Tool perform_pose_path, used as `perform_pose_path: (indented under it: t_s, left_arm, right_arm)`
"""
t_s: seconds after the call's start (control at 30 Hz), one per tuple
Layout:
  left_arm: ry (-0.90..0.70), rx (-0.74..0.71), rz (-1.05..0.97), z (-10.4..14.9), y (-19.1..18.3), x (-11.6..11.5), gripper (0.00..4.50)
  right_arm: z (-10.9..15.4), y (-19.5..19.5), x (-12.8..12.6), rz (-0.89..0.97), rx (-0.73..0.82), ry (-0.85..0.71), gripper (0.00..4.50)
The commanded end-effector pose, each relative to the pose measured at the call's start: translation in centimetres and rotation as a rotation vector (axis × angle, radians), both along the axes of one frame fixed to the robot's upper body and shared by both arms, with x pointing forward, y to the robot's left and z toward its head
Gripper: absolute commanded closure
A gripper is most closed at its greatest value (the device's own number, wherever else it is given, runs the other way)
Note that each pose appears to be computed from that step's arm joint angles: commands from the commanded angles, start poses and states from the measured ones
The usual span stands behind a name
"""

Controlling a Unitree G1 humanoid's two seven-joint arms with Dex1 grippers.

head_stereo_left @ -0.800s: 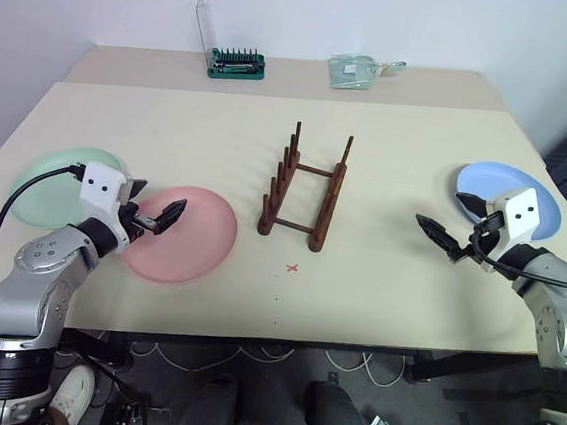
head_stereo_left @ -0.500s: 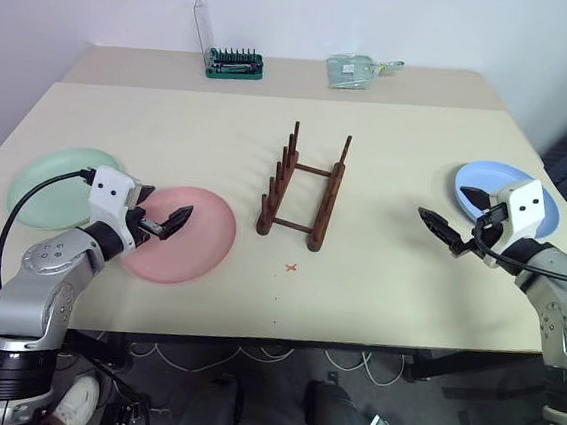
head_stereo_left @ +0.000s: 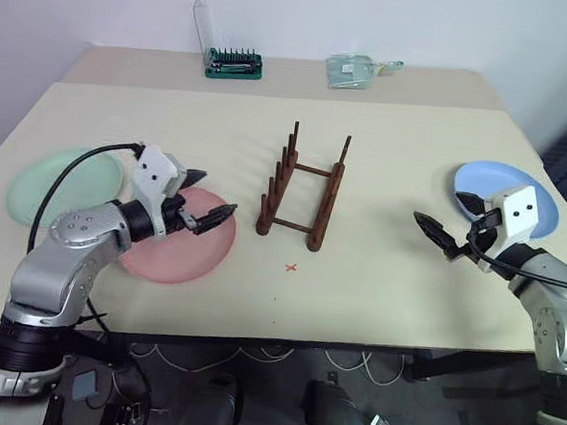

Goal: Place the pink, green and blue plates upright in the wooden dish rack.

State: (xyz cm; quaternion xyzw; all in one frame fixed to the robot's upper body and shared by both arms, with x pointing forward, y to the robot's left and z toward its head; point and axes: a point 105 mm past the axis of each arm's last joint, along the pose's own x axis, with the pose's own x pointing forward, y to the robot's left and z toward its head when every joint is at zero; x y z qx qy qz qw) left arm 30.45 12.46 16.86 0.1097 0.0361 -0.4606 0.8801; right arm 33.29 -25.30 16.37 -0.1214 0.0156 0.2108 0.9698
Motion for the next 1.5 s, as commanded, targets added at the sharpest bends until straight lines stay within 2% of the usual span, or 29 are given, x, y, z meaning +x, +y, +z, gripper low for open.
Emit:
perform_pose_path:
  t_s: [0.03, 0.17, 0.3, 0.43, 0.6, 0.7, 0.87, 1.0, 1.23, 1.37, 1.5]
  left_arm:
    - [0.076, 0.020, -0.231, -1.0, -4.2, -2.6, 0.00]
    - [0.133, 0.035, -0.286, -2.3, -5.6, -3.2, 0.00]
    - [0.220, -0.021, -0.140, -3.7, -7.2, -0.8, 0.00]
    - [0.257, 0.056, -0.021, -6.0, -9.6, 1.2, 0.00]
    - [0.330, 0.069, -0.001, -7.5, -11.3, 0.7, 0.00]
    - [0.331, 0.031, 0.033, -7.3, -12.0, 1.1, 0.00]
    - [0.319, 0.032, 0.108, -7.5, -12.0, 2.7, 0.00]
    - [0.283, 0.066, 0.397, -8.2, -8.7, 6.3, 0.00]
    - [0.219, 0.062, 0.571, -7.6, -6.1, 8.3, 0.00]
    - [0.243, 0.036, 0.507, -7.5, -7.2, 7.8, 0.00]
    - [0.272, 0.046, 0.306, -7.8, -10.4, 5.7, 0.00]
  right_arm:
    - [1.5, 0.0, -1.0, 0.002, -0.003, -0.071, 0.02]
    - [1.0, -0.6, -1.6, -0.034, 0.001, -0.067, 0.02]
    - [-0.1, -0.4, -2.0, -0.038, 0.015, -0.053, 0.02]
    - [-0.6, -0.5, -1.9, -0.040, 0.024, -0.052, 0.02]
    - [-0.7, -0.8, -1.7, -0.043, 0.024, -0.057, 0.02]
    - [-0.9, -1.2, -1.6, -0.048, 0.021, -0.058, 0.02]
    - [-0.9, -1.2, -1.5, -0.044, 0.020, -0.062, 0.02]
    - [-1.1, -1.6, -1.4, -0.044, 0.014, -0.060, 0.02]
    - [-1.6, -1.7, -1.4, -0.040, 0.014, -0.057, 0.02]
    - [-1.8, -1.4, -1.4, -0.038, 0.015, -0.058, 0.02]
    - [-1.8, -1.4, -1.4, -0.039, 0.015, -0.059, 0.02]
